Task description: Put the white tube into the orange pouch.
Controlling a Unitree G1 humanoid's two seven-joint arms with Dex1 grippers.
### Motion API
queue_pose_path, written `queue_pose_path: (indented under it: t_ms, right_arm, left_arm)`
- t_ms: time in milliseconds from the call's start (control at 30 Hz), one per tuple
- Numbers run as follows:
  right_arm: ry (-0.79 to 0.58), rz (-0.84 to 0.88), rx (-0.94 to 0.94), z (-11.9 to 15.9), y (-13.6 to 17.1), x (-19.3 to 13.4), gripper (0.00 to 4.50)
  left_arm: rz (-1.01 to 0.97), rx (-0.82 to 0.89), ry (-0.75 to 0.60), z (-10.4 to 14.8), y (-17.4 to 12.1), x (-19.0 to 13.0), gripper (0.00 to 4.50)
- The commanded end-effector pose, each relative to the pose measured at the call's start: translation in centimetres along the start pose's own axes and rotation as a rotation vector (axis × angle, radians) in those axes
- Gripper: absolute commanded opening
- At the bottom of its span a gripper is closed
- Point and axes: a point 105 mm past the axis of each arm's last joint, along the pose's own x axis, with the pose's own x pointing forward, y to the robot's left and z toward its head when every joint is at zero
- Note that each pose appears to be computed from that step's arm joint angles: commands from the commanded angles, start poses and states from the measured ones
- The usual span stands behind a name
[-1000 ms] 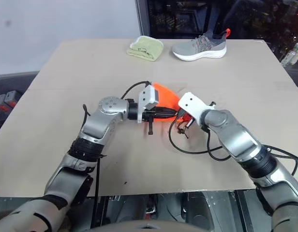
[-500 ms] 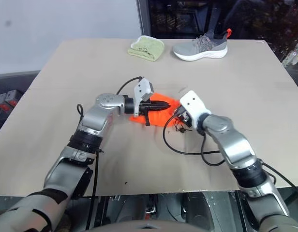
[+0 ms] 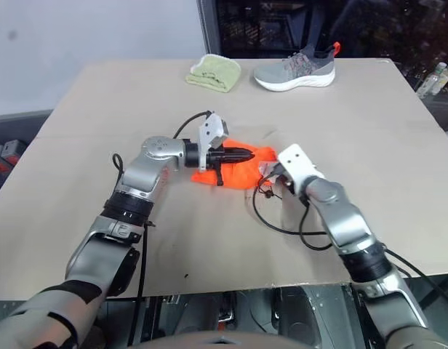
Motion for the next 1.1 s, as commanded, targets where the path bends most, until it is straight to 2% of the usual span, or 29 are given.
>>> queue_pose_path:
  t_ms: [33, 133, 300, 500, 633, 767, 800, 833, 900, 967, 1100]
  right_arm:
    - [-0.131, 0.057, -0.021, 2.6, 1.1, -0.6, 2.61]
    - [-0.161, 0.023, 0.005, 2.9, -0.1, -1.8, 2.61]
    - [-0.116, -0.015, 0.140, 1.4, -2.4, -5.0, 2.61]
    - [-0.121, 0.217, 0.228, 1.8, 1.6, -7.7, 2.61]
    - [-0.066, 0.327, 0.090, 1.0, 4.5, -7.2, 2.61]
    - [-0.096, 0.389, 0.027, 1.7, 4.4, -5.9, 2.61]
    - [-0.096, 0.429, 0.020, 1.7, 4.8, -5.9, 3.12]
    - [-0.091, 0.447, 0.009, 1.6, 4.9, -6.0, 3.41]
    - [-0.084, 0.442, -0.014, 1.4, 4.7, -5.9, 4.38]
    - [-0.055, 0.440, -0.116, 0.6, 4.3, -5.7, 4.50]
    - [-0.029, 0.418, -0.187, -0.3, 3.0, -5.2, 4.50]
  left_arm:
    - [0.004, 0.040, -0.052, 1.4, -0.1, -0.4, 0.00]
    - [0.031, 0.034, -0.055, 1.2, 0.5, -1.0, 0.00]
    - [0.041, 0.041, -0.024, 0.4, 0.8, -1.9, 0.00]
    - [0.039, 0.036, -0.016, 0.0, 0.6, -2.0, 0.00]
    - [0.037, 0.034, -0.011, -0.2, 0.4, -2.0, 0.00]
    - [0.019, -0.025, -0.049, 0.7, 0.2, -3.3, 0.00]
    - [0.013, -0.027, -0.047, 0.8, 0.1, -3.7, 0.52]
    - [0.018, -0.023, -0.040, 0.8, -0.1, -4.0, 0.75]
    - [0.030, -0.023, -0.031, 0.7, -0.2, -4.4, 1.66]
    - [0.041, -0.029, -0.024, 0.6, -0.5, -5.1, 2.54]
    - [0.069, -0.031, -0.009, 0.3, -0.9, -6.0, 2.54]
